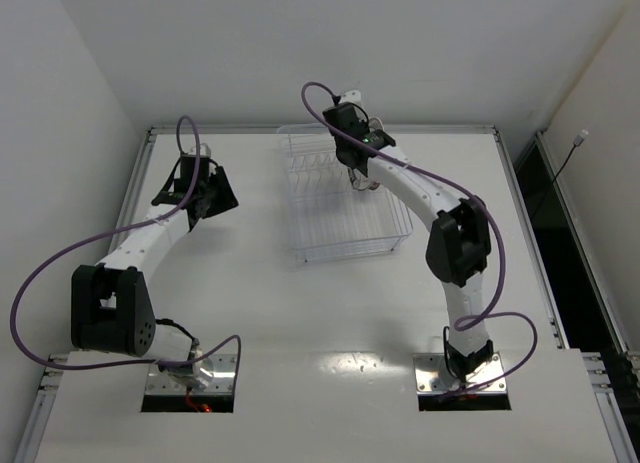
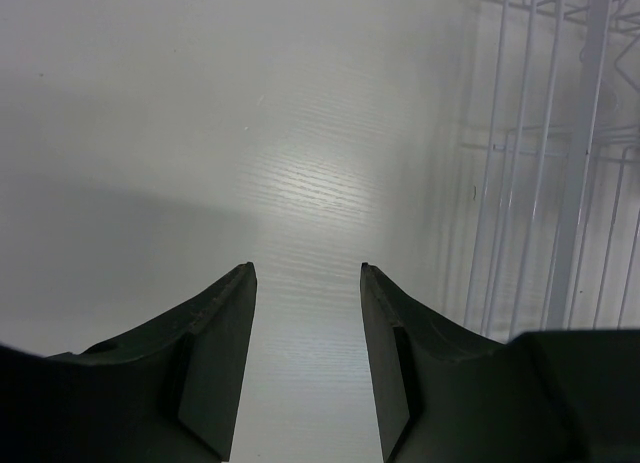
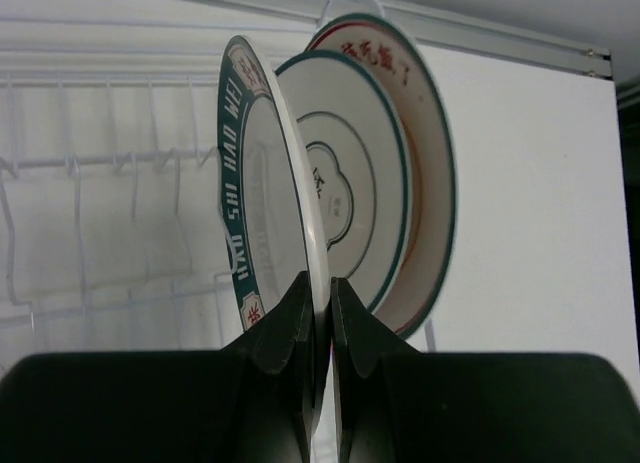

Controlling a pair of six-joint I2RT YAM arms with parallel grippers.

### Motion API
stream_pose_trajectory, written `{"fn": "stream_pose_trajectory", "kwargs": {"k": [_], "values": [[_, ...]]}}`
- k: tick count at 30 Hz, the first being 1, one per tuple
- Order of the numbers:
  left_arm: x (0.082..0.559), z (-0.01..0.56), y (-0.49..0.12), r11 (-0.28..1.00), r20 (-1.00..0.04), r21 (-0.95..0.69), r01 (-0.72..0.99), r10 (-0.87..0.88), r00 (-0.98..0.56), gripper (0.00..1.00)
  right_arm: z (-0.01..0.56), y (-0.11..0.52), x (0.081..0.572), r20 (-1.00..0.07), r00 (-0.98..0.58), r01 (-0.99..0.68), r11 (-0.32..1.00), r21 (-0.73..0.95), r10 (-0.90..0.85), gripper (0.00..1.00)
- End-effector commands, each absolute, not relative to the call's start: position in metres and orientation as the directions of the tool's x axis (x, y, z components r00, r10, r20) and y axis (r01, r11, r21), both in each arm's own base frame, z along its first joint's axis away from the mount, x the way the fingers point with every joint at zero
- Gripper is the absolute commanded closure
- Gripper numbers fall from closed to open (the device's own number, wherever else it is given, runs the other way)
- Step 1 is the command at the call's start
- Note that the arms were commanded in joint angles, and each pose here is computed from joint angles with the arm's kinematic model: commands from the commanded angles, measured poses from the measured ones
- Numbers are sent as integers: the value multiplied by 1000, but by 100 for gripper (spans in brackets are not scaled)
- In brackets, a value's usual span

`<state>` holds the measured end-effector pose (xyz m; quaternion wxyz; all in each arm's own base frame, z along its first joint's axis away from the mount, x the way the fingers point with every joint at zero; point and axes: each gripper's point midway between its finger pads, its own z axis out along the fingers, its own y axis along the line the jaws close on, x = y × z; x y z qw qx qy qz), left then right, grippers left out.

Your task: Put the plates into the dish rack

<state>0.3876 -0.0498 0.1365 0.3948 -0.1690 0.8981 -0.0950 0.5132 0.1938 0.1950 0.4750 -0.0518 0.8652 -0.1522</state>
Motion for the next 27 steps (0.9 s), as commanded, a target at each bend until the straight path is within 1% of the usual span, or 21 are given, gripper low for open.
{"fn": "stream_pose_trajectory", "kwargs": {"k": [1, 2, 8, 9, 11, 12, 14, 15, 16, 17, 18, 19, 20, 21, 22, 23, 24, 25, 26, 27], "values": [[395, 158, -46, 920, -717, -319, -227, -391, -577, 57, 178, 206, 521, -813, -546, 31, 964, -263, -204, 100], [393, 156, -46, 921, -713, -316, -230, -390, -583, 57, 176, 205, 520, -806, -553, 29, 963, -269, -209, 100], [393, 156, -48, 920, -710, -322, -222, -390, -587, 57, 184, 206, 515, -817, -544, 22, 970, -243, -192, 86], [393, 156, -48, 920, -710, -322, -222, -390, -587, 57, 187, 204, 512, -813, -548, 21, 969, -246, -195, 77], [395, 158, -48, 920, -715, -325, -219, -391, -580, 57, 205, 204, 512, -824, -532, 21, 970, -242, -194, 67], [394, 161, -48, 920, -719, -328, -216, -391, -574, 57, 219, 200, 510, -828, -527, 34, 968, -247, -192, 58], [392, 157, -48, 920, -715, -325, -219, -391, -580, 57, 247, 190, 502, -844, -504, 65, 967, -246, -181, 49], [392, 161, -48, 920, -720, -328, -216, -391, -573, 57, 257, 185, 496, -845, -503, 73, 966, -250, -181, 41], [392, 161, -48, 920, -720, -328, -216, -391, -573, 57, 270, 181, 491, -852, -491, 71, 966, -249, -183, 37], [393, 163, -48, 919, -725, -331, -213, -392, -566, 57, 300, 174, 480, -879, -450, 82, 973, -217, -158, 32], [393, 163, -48, 919, -725, -331, -213, -392, -566, 57, 308, 169, 472, -879, -447, 79, 972, -222, -165, 26], [394, 163, -47, 920, -728, -326, -219, -392, -563, 57, 312, 166, 462, -875, -454, 63, 974, -220, -168, 14], [394, 163, -47, 920, -728, -326, -219, -392, -563, 57, 317, 164, 453, -874, -457, 44, 977, -210, -168, 10], [394, 163, -47, 920, -728, -326, -219, -392, -563, 57, 322, 155, 438, -873, -459, 26, 980, -195, -162, 8], [394, 163, -47, 920, -728, -326, -219, -392, -563, 57, 316, 162, 426, -856, -487, -47, 984, -172, -172, 5], [394, 163, -47, 920, -728, -326, -219, -392, -563, 57, 312, 162, 415, -846, -502, -80, 984, -161, -179, 4], [394, 163, -47, 920, -728, -326, -219, -392, -563, 57, 289, 162, 402, -816, -546, -113, 982, -154, -191, 4], [394, 163, -47, 920, -728, -326, -219, -392, -563, 57, 295, 164, 384, -825, -539, -160, 982, -99, -171, 2], [394, 163, -47, 920, -728, -326, -219, -392, -563, 57, 264, 160, 367, -783, -599, -164, 983, -87, -169, 1], [394, 163, -47, 920, -728, -326, -219, -392, -563, 57, 255, 156, 356, -771, -616, -167, 983, -73, -162, 1]]}}
